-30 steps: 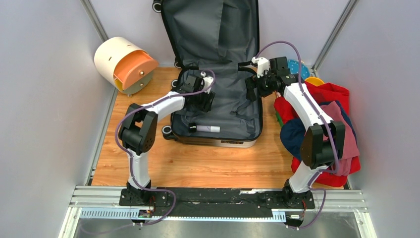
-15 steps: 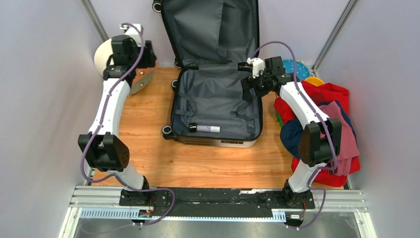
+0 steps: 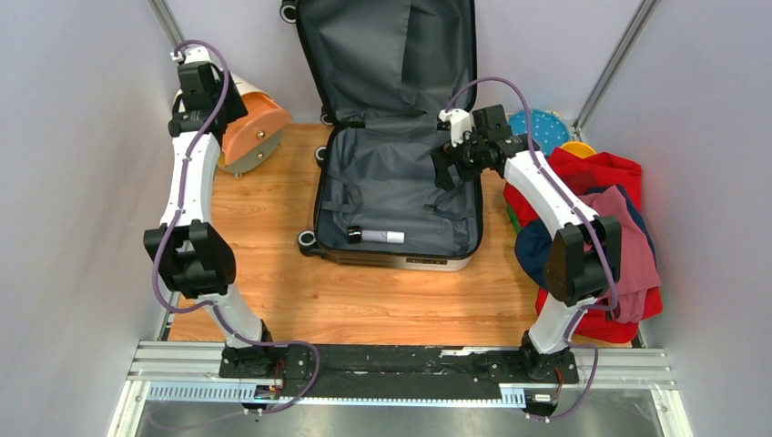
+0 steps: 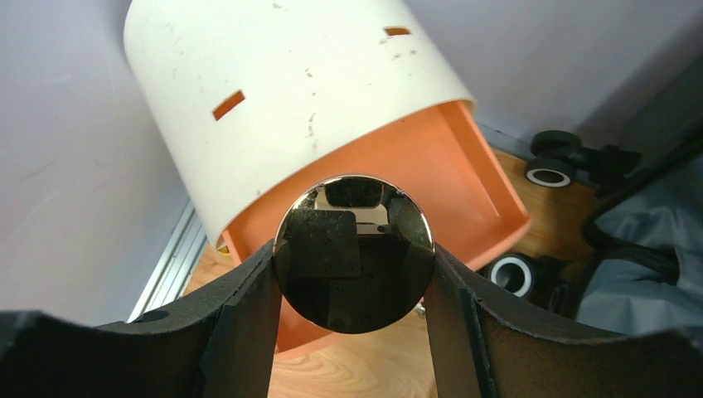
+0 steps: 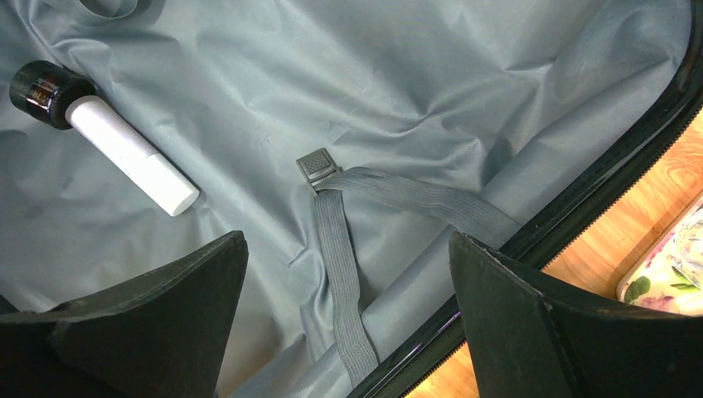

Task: Open, take out, and arrange the luggage

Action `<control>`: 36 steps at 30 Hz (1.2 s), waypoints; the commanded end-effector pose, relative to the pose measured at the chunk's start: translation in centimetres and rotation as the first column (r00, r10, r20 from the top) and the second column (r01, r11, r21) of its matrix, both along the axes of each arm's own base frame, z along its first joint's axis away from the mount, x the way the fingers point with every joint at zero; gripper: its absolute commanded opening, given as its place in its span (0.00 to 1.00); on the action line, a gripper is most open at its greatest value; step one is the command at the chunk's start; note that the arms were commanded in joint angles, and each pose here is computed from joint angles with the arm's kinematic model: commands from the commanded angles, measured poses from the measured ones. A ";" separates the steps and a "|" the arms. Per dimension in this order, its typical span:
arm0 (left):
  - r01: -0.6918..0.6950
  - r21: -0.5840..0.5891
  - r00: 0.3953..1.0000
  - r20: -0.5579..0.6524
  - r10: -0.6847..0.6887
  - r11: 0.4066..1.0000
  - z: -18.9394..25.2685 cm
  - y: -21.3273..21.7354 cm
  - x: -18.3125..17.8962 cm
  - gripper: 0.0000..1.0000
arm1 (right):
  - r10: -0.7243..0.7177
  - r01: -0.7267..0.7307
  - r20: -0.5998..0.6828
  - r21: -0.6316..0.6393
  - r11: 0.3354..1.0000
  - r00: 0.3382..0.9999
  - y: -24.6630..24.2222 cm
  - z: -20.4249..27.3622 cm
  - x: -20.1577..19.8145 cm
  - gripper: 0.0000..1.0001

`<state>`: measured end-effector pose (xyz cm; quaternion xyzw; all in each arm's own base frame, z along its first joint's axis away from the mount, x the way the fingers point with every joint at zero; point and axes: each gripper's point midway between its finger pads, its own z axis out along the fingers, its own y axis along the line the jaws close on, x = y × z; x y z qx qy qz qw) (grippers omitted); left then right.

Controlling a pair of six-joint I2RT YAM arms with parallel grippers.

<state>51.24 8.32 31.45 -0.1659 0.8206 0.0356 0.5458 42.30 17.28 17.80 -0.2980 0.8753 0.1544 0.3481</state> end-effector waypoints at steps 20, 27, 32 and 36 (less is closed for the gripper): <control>-0.011 -0.071 1.000 -0.016 0.010 0.997 -4.1 0.4 3.3 0.47 | -0.002 0.002 0.045 -0.004 1.000 0.999 -0.1 1.1 0.3 0.95; 0.038 -0.006 0.995 0.093 -0.038 0.999 0.7 0.4 3.3 0.80 | -0.005 0.004 0.041 0.006 1.000 0.999 0.1 1.1 0.4 0.96; 0.060 0.035 0.990 0.123 -0.063 0.998 2.7 0.2 3.0 0.82 | 0.000 -0.001 0.035 0.017 1.000 0.999 0.6 1.0 0.7 0.96; 0.178 0.092 0.958 0.213 -0.194 0.980 6.4 -1.7 1.6 0.65 | 0.001 -0.001 0.034 0.018 1.000 0.999 0.7 1.0 0.8 0.96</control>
